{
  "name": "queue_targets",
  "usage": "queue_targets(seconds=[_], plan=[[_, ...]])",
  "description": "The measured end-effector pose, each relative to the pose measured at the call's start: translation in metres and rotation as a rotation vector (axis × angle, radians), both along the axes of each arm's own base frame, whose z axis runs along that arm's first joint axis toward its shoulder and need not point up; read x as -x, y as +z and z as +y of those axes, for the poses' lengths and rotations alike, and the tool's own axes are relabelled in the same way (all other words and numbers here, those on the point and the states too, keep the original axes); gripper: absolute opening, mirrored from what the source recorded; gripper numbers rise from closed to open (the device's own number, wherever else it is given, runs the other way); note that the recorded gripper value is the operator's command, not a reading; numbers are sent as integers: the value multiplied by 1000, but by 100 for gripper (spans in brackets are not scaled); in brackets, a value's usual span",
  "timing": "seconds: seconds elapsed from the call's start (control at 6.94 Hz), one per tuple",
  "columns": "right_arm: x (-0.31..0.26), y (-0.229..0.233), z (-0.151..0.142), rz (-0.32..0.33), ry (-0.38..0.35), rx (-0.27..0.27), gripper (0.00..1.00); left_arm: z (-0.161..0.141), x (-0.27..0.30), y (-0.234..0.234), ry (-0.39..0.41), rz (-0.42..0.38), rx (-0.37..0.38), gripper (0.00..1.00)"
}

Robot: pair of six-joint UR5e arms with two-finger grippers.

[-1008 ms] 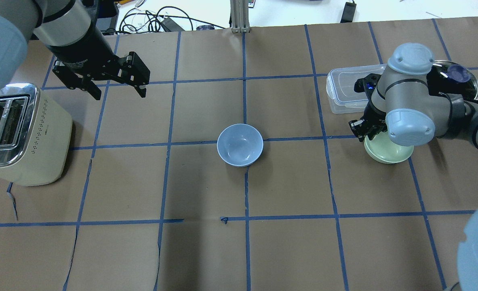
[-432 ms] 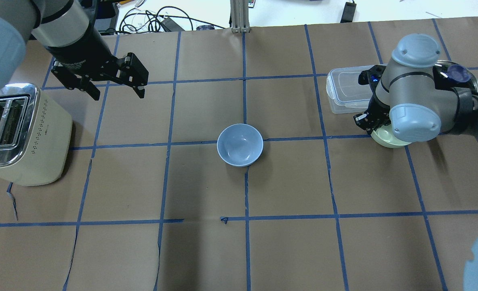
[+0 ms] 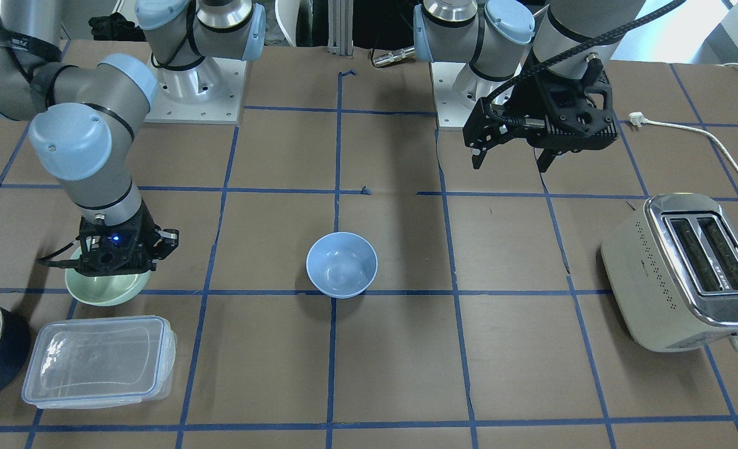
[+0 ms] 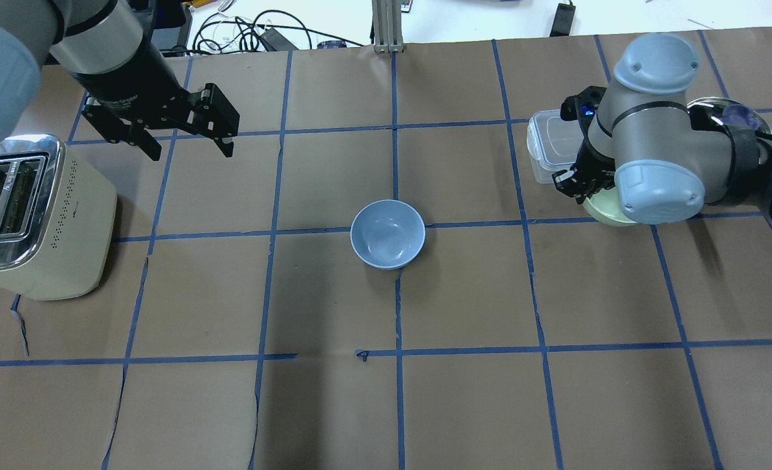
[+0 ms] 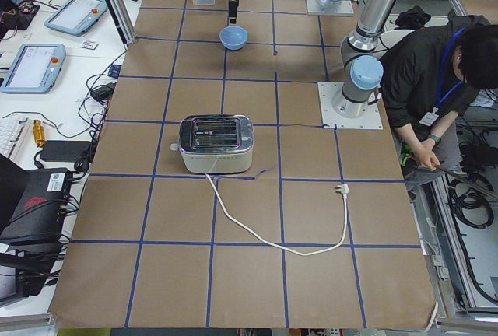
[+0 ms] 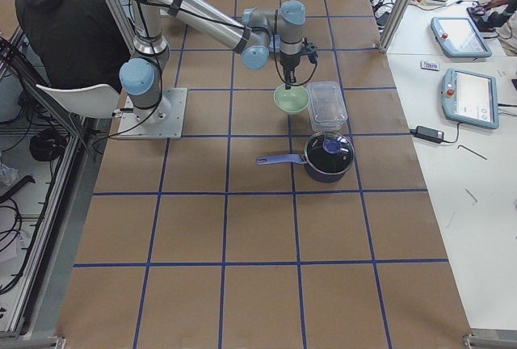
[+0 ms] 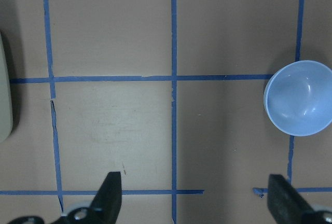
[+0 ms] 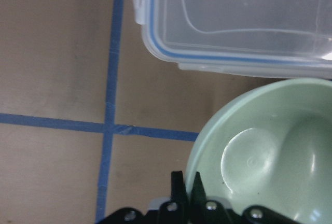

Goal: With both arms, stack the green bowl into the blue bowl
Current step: 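Carry the green bowl with the right gripper over the blue bowl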

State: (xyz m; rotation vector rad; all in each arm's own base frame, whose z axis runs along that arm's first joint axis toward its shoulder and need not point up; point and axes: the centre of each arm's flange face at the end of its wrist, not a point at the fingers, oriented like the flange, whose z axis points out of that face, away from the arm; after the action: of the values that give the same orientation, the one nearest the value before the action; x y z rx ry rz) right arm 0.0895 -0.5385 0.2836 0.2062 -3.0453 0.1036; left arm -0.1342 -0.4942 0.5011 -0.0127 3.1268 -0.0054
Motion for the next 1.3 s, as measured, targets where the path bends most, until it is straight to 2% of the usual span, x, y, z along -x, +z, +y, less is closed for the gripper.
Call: queue_targets(seconds=[0.29,0.58,0.86,1.3], plan=[[-91,30,-1,-30,2,80,0,0,0,0,4,0,1,100],[-174,46,0,-64,-9,122,0,0,0,1,5,1,2,100],[-248,45,4,-81,4,125,0,0,0,2,5,1,3,100],[-308,25,16,-70,-8,62,0,0,0,1,5,1,3,100]])
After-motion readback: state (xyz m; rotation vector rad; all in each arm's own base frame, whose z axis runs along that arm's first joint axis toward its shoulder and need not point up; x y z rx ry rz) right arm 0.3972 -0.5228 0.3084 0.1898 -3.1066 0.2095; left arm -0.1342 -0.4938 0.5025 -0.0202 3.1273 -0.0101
